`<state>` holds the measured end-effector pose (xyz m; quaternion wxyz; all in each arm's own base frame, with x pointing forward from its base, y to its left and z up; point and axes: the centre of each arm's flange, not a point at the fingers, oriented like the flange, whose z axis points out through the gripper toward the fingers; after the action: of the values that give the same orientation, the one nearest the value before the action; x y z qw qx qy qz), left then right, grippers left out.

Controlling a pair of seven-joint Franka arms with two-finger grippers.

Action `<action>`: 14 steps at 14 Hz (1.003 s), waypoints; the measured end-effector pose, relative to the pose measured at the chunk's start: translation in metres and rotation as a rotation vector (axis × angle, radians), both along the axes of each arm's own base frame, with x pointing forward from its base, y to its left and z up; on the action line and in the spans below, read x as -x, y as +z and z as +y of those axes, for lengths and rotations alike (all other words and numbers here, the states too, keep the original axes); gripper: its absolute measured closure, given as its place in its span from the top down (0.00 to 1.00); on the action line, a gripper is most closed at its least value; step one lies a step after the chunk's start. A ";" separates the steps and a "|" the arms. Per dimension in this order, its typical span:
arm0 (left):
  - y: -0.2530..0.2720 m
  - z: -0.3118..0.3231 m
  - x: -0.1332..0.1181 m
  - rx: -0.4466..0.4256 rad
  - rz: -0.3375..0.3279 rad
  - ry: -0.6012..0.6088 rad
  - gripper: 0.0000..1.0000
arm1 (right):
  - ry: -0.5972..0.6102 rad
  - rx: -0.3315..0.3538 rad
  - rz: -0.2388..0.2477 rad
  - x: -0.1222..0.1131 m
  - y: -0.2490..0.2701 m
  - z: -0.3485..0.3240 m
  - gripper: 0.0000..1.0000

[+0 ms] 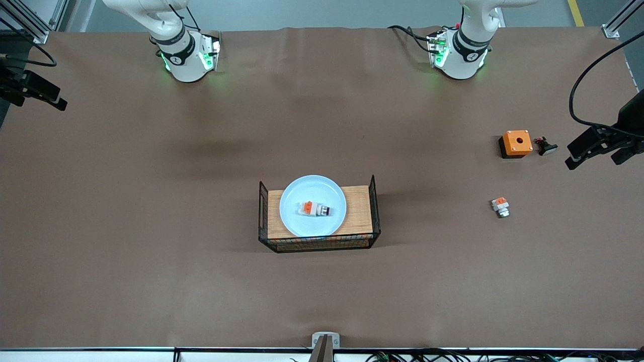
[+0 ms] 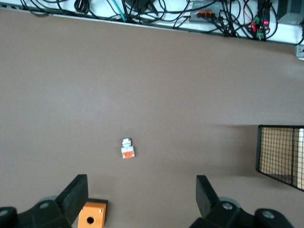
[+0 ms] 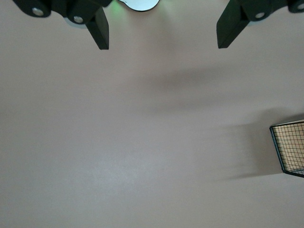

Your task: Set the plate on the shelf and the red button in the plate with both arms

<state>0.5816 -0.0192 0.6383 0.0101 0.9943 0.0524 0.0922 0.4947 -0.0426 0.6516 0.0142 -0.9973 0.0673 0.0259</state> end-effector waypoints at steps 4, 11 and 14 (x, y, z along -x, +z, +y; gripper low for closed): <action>0.003 -0.004 0.004 -0.001 0.028 -0.008 1.00 | 0.000 0.000 0.000 0.000 0.000 0.000 1.00; 0.001 -0.001 0.007 -0.005 0.060 -0.021 1.00 | 0.003 0.000 0.000 0.000 0.000 0.002 1.00; 0.001 0.001 0.007 -0.005 0.060 -0.018 1.00 | 0.005 0.000 -0.001 0.000 0.000 0.002 1.00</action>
<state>0.5742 -0.0178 0.6397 0.0069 0.9971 0.0434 0.0622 0.4949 -0.0401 0.6516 0.0139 -0.9975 0.0650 0.0255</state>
